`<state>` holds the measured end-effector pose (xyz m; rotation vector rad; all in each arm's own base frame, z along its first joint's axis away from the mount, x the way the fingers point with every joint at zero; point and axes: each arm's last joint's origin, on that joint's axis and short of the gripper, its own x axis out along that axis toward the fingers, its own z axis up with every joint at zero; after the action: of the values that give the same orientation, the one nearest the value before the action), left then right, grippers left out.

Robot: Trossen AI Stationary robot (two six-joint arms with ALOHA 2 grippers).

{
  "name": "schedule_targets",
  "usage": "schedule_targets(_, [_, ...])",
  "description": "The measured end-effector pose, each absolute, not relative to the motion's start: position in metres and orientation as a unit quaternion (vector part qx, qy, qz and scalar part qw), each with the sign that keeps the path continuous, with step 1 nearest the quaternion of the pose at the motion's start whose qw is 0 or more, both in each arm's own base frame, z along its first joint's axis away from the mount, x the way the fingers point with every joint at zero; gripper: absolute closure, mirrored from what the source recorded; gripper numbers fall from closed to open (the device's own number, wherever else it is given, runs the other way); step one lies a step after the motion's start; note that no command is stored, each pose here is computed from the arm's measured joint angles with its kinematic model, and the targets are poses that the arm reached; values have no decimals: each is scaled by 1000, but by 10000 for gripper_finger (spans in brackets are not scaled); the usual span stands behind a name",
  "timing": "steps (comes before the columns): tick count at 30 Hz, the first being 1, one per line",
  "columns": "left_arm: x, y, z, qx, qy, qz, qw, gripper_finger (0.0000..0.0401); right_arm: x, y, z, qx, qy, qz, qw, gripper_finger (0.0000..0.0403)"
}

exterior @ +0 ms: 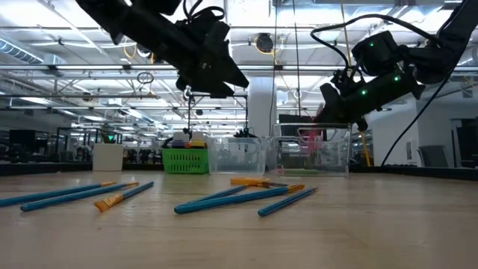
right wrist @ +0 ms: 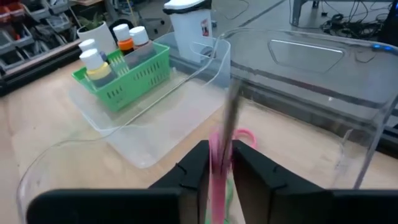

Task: Pick & Place Paint Supplies
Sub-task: Put the pink scissors into the transparent bin, then put the yellow scissors into the transparent bin

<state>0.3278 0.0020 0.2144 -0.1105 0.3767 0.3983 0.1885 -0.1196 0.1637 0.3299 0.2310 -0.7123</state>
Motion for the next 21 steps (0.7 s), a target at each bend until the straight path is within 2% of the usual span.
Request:
schedule_targets(12, [328, -4, 214, -63, 187, 179, 964, 111, 191, -118, 170, 152, 85, -330, 928, 256])
schedule_targets(18, [329, -11, 214, -68, 201, 91, 973, 113, 196, -106, 196, 151, -9, -224, 963, 235])
schedule_targets(21, [332, -13, 205, -51, 217, 77, 972, 112, 197, -95, 210, 143, -47, -158, 976, 232])
